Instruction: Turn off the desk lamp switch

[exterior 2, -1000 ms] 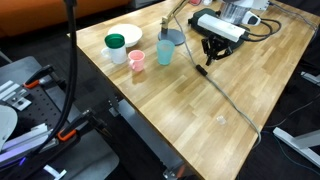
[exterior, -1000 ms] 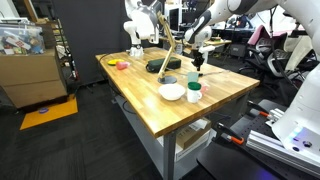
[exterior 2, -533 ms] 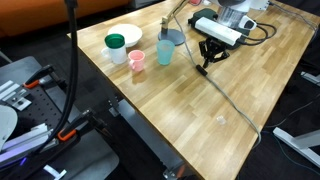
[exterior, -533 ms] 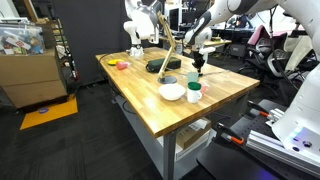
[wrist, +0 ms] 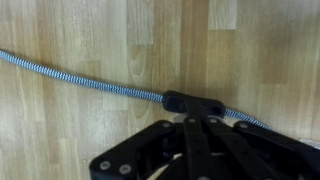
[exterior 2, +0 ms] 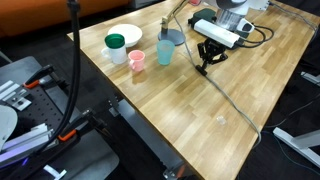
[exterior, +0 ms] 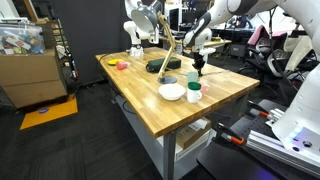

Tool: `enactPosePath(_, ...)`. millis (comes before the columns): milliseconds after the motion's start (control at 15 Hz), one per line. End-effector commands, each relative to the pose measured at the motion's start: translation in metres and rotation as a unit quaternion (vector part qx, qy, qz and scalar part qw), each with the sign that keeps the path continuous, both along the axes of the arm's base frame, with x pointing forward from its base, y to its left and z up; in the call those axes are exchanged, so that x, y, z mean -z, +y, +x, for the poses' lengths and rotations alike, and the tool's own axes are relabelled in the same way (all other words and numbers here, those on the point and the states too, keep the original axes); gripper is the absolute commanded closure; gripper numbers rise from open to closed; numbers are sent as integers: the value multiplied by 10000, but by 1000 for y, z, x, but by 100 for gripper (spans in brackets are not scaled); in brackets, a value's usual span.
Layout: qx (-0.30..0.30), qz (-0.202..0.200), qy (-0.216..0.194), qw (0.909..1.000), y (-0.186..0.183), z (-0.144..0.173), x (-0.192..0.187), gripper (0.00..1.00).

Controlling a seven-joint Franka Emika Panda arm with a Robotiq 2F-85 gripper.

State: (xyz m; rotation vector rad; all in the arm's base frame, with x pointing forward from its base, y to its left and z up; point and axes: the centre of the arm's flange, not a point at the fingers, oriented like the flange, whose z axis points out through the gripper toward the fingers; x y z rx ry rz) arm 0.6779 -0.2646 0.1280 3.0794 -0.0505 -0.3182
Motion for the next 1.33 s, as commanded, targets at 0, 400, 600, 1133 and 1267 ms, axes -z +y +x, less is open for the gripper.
enactPosePath(0, 66, 110, 19, 9999, -6, 6, 5, 100)
enactPosePath(400, 306, 191, -2, 9994, -12, -9, 12, 100)
enactPosePath(600, 696, 328, -106, 9970, -20, -21, 18, 100)
enactPosePath(1133, 1796, 812, -432, 9794, -51, -49, 27, 100)
enactPosePath(1267, 2003, 894, -509, 9743, -57, -58, 27, 100)
